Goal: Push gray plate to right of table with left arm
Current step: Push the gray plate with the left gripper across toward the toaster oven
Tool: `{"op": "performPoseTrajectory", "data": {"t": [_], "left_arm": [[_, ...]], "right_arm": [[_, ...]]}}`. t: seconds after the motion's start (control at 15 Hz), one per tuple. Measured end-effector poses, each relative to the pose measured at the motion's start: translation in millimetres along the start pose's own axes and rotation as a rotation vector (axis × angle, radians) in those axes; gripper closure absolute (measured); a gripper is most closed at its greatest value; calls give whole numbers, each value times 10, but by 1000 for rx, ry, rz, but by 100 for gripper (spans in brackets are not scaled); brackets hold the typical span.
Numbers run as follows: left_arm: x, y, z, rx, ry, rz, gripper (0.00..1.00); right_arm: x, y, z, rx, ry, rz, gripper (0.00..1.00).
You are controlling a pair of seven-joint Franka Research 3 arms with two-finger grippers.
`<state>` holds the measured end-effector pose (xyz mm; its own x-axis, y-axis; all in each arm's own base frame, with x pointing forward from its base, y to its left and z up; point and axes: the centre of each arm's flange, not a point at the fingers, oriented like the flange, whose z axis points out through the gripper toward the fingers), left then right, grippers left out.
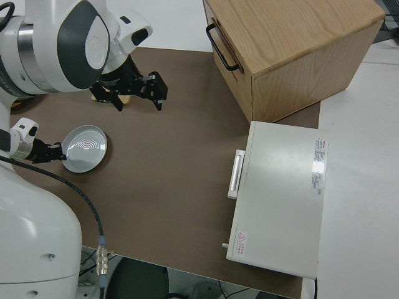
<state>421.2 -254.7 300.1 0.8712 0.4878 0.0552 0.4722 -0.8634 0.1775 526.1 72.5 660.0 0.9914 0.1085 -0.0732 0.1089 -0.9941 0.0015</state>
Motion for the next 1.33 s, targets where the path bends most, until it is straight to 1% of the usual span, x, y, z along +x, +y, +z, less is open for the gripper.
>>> {"op": "performPoseTrajectory", "data": {"t": [0.2, 0.47, 0.6, 0.73, 0.87, 1.07, 1.33], "left_arm": [[-114, 176, 26, -9, -8, -14, 97], [-390, 523, 80, -28, -28, -33, 97], [-491, 685, 107, -37, -35, -38, 97], [-561, 823, 129, -41, -31, -36, 97], [-610, 931, 149, -40, -17, -40, 97], [-728, 1116, 179, -46, 0, -58, 97], [-923, 1448, 231, -59, -13, -67, 97]], "right_arm": [[0, 0, 0, 0, 0, 0, 1], [0, 0, 0, 0, 0, 0, 1], [0, 0, 0, 0, 0, 0, 1], [0, 0, 0, 0, 0, 0, 1], [0, 0, 0, 0, 0, 0, 1], [0, 0, 0, 0, 0, 0, 1], [0, 0, 0, 0, 0, 0, 1]]}}
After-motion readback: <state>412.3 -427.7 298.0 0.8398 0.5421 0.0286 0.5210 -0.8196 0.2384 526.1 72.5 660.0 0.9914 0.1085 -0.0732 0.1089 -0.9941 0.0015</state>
